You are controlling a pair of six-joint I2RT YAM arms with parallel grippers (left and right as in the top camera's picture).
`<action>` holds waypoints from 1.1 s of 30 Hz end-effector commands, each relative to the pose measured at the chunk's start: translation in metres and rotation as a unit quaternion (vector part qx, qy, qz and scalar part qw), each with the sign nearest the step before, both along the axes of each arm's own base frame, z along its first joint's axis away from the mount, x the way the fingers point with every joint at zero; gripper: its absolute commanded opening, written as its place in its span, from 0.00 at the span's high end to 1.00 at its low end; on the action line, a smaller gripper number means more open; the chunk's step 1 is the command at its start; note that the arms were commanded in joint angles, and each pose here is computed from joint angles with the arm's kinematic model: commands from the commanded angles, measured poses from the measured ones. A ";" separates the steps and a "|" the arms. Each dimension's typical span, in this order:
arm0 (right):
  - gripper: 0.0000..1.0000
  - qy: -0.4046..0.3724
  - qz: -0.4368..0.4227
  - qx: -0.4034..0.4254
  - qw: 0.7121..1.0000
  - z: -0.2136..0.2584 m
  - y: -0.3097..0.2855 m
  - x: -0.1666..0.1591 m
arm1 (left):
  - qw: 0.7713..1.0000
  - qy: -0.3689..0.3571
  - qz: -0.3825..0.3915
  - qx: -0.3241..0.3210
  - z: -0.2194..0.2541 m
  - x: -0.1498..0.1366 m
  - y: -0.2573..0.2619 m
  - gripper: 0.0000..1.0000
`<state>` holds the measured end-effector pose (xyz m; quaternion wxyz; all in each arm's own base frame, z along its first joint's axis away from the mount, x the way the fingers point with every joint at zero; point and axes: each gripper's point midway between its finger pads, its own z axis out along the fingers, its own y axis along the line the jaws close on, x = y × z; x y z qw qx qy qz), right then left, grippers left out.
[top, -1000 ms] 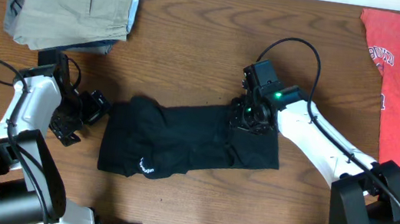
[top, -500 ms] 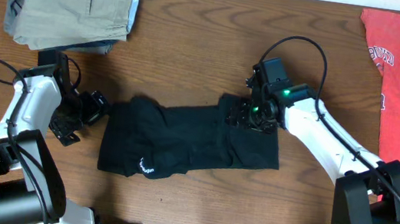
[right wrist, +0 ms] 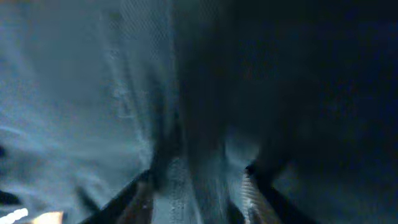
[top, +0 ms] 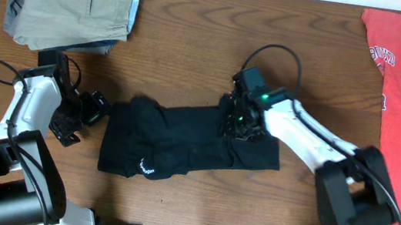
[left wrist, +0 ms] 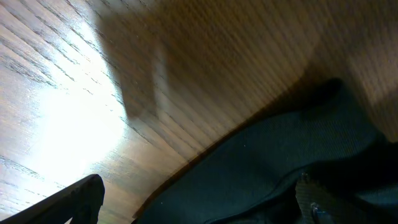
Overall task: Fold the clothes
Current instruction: 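Fold the right end leftward over the strip with the right gripper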
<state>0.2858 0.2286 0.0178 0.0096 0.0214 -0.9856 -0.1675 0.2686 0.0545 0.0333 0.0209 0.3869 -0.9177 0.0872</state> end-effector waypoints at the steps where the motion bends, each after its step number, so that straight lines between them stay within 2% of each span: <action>1: 0.69 0.035 0.006 0.017 0.999 -0.010 0.012 -0.012 | 1.000 0.005 -0.010 0.004 -0.001 -0.004 0.000 0.00; 4: 0.86 0.053 0.018 0.037 0.998 -0.010 0.023 -0.022 | 1.000 0.005 -0.010 0.004 -0.001 -0.004 0.000 0.00; 11: 0.94 0.053 0.033 0.037 0.997 -0.009 0.031 -0.029 | 1.000 0.005 -0.010 0.004 -0.001 -0.004 0.000 0.00; 22: 0.86 0.066 0.025 0.032 0.997 -0.004 0.022 -0.028 | 1.000 0.005 -0.010 0.005 -0.001 -0.004 0.000 0.00; 33: 0.86 0.059 0.109 0.006 0.992 0.027 0.011 -0.025 | 1.000 0.005 -0.010 0.005 -0.001 -0.004 0.000 0.00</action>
